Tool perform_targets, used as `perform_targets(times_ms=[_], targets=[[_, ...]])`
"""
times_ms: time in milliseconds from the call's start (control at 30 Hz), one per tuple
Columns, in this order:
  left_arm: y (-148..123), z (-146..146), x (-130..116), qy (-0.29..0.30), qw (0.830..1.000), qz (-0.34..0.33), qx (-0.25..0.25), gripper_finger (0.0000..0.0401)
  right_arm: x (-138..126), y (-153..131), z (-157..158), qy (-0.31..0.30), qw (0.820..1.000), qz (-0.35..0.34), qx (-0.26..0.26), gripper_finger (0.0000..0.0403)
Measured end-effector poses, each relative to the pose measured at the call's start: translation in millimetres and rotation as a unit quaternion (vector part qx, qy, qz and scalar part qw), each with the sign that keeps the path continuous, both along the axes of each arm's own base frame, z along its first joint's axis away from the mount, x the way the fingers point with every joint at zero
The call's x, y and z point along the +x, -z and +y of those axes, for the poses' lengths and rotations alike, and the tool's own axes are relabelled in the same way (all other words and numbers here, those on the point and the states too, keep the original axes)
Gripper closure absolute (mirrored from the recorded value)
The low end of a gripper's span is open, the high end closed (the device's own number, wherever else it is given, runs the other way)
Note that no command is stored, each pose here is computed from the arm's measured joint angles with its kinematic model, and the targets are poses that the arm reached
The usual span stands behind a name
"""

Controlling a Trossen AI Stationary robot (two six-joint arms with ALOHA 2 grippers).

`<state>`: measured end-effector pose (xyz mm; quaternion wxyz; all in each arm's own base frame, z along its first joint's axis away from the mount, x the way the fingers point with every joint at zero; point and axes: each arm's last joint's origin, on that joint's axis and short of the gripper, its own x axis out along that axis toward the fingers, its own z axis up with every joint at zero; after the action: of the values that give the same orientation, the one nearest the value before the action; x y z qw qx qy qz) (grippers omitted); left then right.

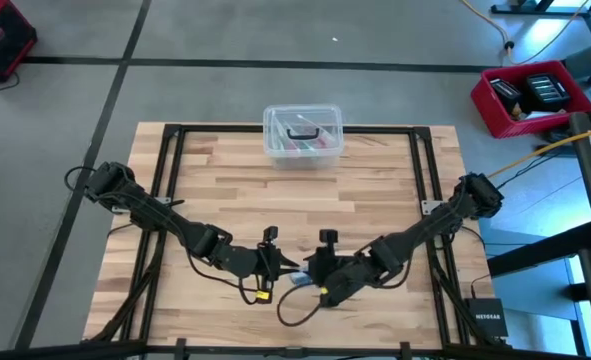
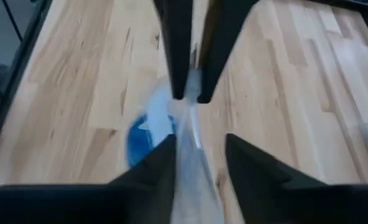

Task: Roll bandage
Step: Close the transparent zip bag

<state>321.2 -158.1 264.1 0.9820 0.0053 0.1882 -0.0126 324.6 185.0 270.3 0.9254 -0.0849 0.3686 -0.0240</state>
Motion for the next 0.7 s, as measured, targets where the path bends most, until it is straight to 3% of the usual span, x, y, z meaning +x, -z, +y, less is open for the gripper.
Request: perform_targets(times_ms=[167,333,533,700], targets=[[0.1,0.0,0.0,-0.005,1.0,0.001,-0.011,0.0375,-0.2,0.4,0.5,-0.019,1.0,0.004,-0.015,0.0385],[0.3,1.8,-2.2,-0.023,0.998,0.015,-0.053,0.034,-0.3,0.6,0.6,-0.018,1.0,0.004,-0.014,0.0391],[-4.6,3.6,-11.7,-0.031,0.997,0.036,-0.064,0.0282,-0.2,1.0,0.6,-0.018,1.0,0.006,-0.015,0.0394],[6.3,0.4,-4.8,-0.029,0.997,0.041,-0.054,0.0268,0.3,0.6,0.7,-0.019,1.0,0.002,-0.017,0.0396]])
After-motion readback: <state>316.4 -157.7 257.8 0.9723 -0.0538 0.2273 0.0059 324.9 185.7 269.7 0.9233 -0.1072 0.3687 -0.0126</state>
